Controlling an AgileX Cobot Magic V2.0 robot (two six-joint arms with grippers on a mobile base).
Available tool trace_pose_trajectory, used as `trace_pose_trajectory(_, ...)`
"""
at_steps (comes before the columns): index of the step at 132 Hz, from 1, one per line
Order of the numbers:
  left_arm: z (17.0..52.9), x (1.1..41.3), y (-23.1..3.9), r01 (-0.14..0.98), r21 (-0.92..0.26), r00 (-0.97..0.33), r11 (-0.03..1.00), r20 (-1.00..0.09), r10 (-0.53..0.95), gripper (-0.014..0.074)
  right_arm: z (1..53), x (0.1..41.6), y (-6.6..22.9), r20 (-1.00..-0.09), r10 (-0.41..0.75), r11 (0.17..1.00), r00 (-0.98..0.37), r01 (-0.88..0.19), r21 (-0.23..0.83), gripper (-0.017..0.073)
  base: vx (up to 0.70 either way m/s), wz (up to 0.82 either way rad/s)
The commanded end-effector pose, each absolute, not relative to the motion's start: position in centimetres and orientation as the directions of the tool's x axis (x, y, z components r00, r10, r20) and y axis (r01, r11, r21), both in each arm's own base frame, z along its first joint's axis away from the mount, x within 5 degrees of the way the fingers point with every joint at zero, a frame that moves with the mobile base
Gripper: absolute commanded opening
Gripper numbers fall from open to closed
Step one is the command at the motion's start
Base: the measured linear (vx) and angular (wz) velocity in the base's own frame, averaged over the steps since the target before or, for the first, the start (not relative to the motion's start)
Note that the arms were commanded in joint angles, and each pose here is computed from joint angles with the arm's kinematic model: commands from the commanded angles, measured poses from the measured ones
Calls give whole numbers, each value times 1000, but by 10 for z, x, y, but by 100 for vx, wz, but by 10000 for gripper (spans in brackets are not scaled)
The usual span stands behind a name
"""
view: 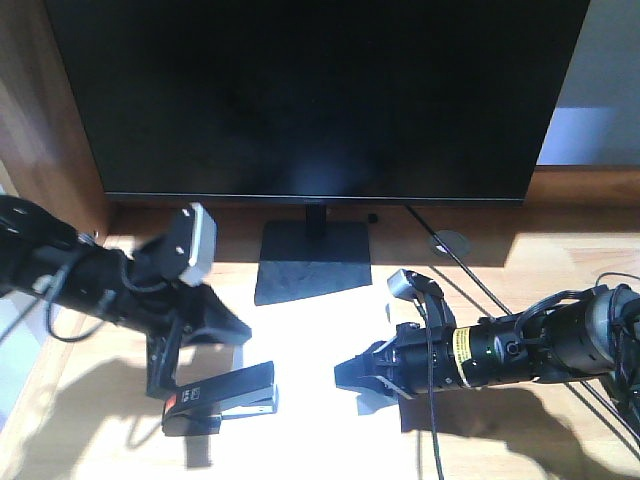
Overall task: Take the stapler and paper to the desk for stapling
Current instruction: 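Open the left gripper and lift it off the stapler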
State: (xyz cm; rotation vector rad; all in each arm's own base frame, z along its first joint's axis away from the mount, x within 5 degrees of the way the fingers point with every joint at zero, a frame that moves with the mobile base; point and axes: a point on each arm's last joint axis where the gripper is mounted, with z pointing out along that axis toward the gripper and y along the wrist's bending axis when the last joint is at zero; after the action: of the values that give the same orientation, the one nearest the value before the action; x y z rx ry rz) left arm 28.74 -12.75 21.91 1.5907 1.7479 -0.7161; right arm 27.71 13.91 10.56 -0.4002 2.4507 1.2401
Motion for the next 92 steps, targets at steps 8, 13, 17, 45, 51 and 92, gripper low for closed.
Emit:
trace_pose_trajectory(8, 259, 279, -127, 979, 122, 5, 164, -815, 580, -6, 125, 282, 143, -492, -54, 517, -869, -446, 731, -3, 0, 0)
trace_pose_trajectory(13, 262, 278, -127, 977, 133, 12, 167, -815, 580, -6, 125, 282, 143, -492, -54, 517, -869, -446, 731, -3, 0, 0)
trace_pose_trajectory(17, 262, 279, -127, 977, 134, 12, 168, -815, 580, -6, 125, 282, 143, -492, -54, 517, -869, -446, 731, -3, 0, 0)
trace_pose_trajectory(45, 262, 278, -127, 977, 133, 12, 167, -816, 578, -6, 125, 282, 143, -492, -53, 520, -869, -445, 730, 25, 0, 0)
trace_pose_trajectory(51, 262, 278, -127, 977, 132, 11, 167, -816, 578, -6, 125, 282, 143, -492, -52, 521, -869, -444, 729, 48, 0, 0)
trace_pose_trajectory(92, 262, 278, -127, 977, 132, 11, 167, -816, 578, -6, 124, 284, 141, -501, -53, 534, -864, -448, 717, 536, 0, 0)
